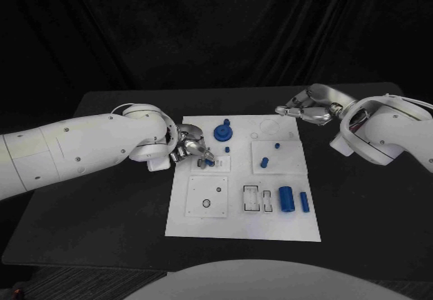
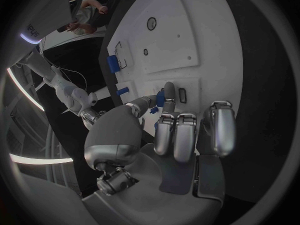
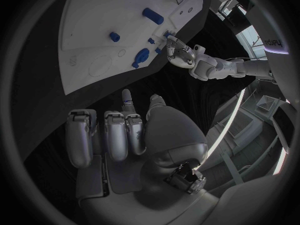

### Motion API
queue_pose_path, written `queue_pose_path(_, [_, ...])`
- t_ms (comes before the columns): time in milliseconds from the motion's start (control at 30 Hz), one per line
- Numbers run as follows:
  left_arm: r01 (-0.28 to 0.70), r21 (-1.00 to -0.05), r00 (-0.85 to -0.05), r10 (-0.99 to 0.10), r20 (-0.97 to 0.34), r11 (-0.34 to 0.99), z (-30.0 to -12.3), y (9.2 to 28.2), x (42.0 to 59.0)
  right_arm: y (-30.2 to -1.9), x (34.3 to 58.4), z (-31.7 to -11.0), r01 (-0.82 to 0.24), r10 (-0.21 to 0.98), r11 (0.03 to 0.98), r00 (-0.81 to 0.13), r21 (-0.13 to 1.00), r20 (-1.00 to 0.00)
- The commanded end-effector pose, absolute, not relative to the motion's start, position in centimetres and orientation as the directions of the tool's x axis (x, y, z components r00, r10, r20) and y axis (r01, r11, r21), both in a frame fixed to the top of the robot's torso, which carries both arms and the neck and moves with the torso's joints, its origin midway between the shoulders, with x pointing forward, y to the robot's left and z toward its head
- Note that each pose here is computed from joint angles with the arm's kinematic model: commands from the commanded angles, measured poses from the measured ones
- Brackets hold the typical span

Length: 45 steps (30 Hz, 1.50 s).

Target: Assemble the parts on the task board

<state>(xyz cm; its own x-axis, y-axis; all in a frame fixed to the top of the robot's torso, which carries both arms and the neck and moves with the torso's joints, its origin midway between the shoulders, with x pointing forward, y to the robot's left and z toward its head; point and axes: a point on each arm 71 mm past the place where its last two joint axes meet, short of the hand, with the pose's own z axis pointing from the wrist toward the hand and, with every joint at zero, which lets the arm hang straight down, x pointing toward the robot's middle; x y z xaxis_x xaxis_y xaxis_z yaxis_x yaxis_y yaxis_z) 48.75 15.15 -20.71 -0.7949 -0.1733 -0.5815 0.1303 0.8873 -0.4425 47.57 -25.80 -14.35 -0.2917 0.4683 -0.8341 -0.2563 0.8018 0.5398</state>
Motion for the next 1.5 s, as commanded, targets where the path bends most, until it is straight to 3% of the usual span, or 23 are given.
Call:
queue_pose_path(33, [0.141,-0.448,-0.805,-0.161,-0.570,0.883,-20.98,14.83,48.59,-25.92,47.58,-14.57,-0.235,0.465,0.810,-0.298,0.537,-0.833])
queue_pose_path(1500, [0.198,-0.383,-0.813,-0.067,-0.578,0.902,-21.68,14.52,48.49,-26.05,47.58,-14.84,-0.223,0.460,0.815,-0.309,0.534,-0.832])
